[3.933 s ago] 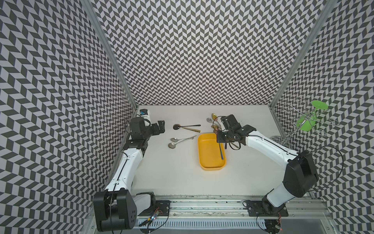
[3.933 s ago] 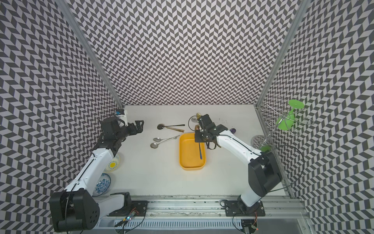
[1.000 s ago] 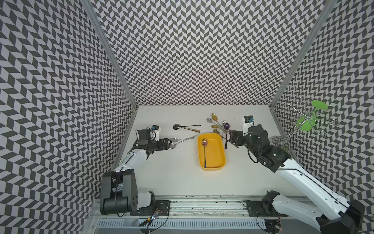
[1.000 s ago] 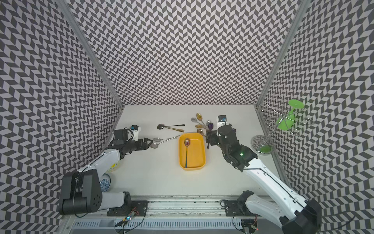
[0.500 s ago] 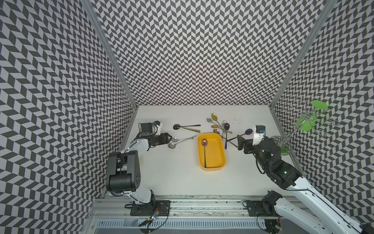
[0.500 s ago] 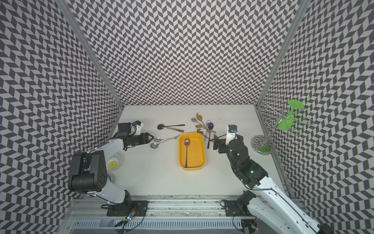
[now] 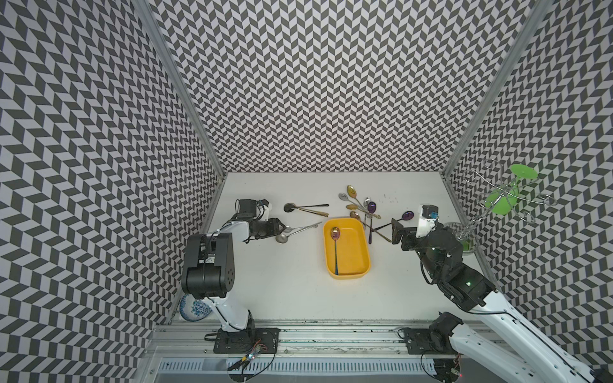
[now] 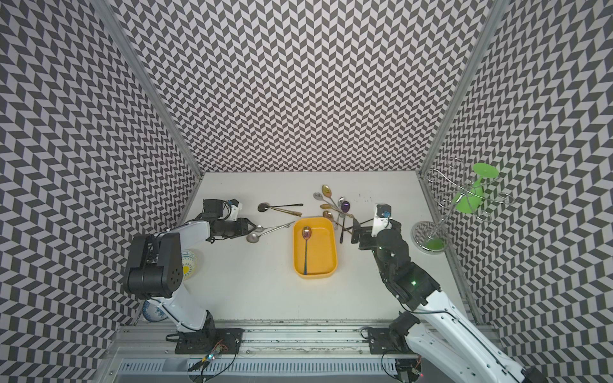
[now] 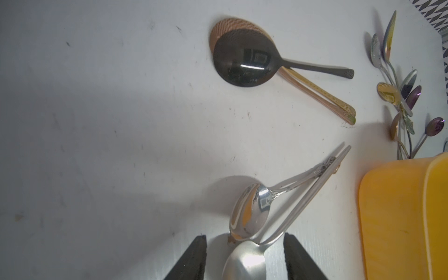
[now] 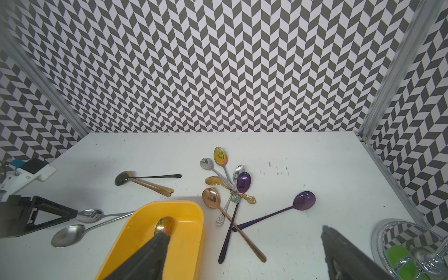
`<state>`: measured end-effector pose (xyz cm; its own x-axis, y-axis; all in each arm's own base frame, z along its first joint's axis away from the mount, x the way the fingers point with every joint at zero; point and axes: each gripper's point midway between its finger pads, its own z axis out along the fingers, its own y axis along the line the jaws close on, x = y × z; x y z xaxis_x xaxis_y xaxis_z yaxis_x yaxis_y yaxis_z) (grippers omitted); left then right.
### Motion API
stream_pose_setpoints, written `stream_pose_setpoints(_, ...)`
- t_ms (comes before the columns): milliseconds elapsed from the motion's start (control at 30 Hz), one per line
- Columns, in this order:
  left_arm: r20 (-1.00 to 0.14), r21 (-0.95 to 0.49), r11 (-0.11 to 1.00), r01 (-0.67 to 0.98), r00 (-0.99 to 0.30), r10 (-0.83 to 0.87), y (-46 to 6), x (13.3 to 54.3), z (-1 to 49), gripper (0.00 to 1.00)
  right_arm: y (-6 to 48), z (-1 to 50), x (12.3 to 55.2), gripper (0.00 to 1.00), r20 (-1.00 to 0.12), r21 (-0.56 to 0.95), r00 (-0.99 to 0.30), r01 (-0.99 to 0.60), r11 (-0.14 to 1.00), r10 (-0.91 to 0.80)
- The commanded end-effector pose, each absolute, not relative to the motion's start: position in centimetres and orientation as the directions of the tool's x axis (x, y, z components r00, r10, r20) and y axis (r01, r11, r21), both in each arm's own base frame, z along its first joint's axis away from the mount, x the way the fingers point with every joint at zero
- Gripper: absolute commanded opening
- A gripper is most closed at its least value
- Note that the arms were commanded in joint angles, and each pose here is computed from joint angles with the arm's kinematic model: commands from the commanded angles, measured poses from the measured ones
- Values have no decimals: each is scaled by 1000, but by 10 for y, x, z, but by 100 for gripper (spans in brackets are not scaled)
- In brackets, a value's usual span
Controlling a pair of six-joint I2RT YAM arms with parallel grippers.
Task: Put the spoon into the storage box
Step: Pick up the spoon from the center of the board.
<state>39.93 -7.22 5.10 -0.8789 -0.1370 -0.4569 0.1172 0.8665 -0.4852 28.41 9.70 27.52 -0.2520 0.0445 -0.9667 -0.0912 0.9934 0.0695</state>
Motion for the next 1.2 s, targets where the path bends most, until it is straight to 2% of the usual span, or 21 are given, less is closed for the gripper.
stream_pose_setpoints(0,-440,-497,859,124,-889,-126,-78,403,51,52,96,288,285,100,-978,88,-196,-86,992,69)
stream_pose_setpoints(300,-394,-499,860,109,-912,-113,-85,406,36,46,96,287,285,100,-978,86,-198,-87,993,67)
stream_pose_setpoints(567,-378,-499,860,106,-920,-106,-87,409,31,36,96,287,285,100,-978,86,-197,-83,993,68)
stream_pose_setpoints(700,-378,-501,859,104,-919,-109,-87,410,32,29,96,286,285,100,-978,84,-200,-82,993,66)
stream_pose_setpoints(933,-393,-500,859,111,-913,-111,-87,413,39,12,95,285,286,100,-977,81,-203,-79,994,64)
stream_pose_setpoints(1167,-459,-471,871,139,-882,-108,-85,423,68,5,96,283,286,100,-977,79,-203,-82,993,61)
